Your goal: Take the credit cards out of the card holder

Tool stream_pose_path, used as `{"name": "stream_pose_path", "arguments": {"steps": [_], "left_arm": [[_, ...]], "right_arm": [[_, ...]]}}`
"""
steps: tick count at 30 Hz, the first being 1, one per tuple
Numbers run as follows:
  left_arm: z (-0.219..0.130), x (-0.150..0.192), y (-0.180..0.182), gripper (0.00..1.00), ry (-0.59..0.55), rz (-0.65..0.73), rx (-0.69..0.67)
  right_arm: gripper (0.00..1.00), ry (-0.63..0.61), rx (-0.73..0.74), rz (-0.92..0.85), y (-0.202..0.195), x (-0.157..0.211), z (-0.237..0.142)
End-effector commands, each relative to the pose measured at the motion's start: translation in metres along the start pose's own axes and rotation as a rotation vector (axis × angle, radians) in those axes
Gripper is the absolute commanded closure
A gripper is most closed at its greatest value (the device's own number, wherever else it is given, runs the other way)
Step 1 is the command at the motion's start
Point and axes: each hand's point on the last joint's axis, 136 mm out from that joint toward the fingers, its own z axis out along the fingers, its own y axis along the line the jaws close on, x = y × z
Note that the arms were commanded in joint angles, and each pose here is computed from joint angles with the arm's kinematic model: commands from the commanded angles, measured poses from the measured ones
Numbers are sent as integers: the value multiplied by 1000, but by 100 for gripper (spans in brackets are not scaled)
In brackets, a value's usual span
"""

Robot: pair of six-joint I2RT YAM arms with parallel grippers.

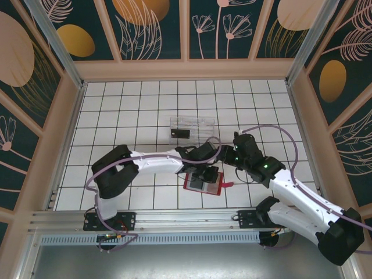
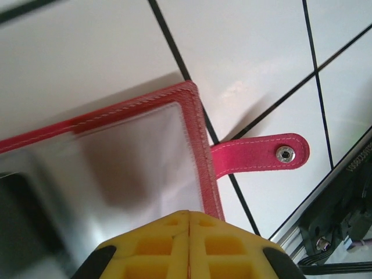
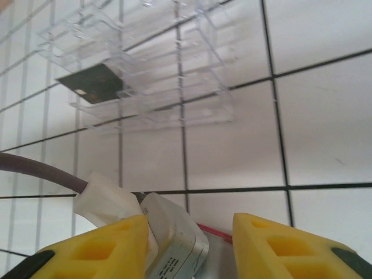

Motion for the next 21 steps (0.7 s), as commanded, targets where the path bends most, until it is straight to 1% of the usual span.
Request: {"name": "stream_pose_path", "arguments": {"steps": [1,2,3,4,7,11,12,13,15,18,21], "left_arm": [[-46,-28,1,92,-168,-9,-11],[-48,-27,10,92,-173,-29,-24],[-59,-28,13,92,-195,-43,-14],[-62,-28,18,92,-201,-55,-14],[-65,-21,38,92,-198,-92,-36],[-60,-14,56,92,-174,-114,-61],[-59,-16,57,92,-173,-121,-60],[-54,-9,66,92,-155,-134,-73],[-49,-6,74,92,-142,-159,-71],[-42,-2,76,92,-124,-177,-48],[-36,3,78,92,-104,-185,-36]], "right_arm": [[58,82,79,24,-25,21,6],[58,93,62,29,-23,23,8],[58,110,45,35,-21,27,9],[58,123,35,44,-21,31,11],[60,172,1,75,-21,44,18],[63,208,-83,101,-15,58,22],[64,226,-110,107,-12,63,24],[65,246,-124,116,-11,67,27],[68,301,-149,134,-10,80,32],[71,357,-215,159,-3,92,38],[73,395,-236,170,-1,100,44]]}}
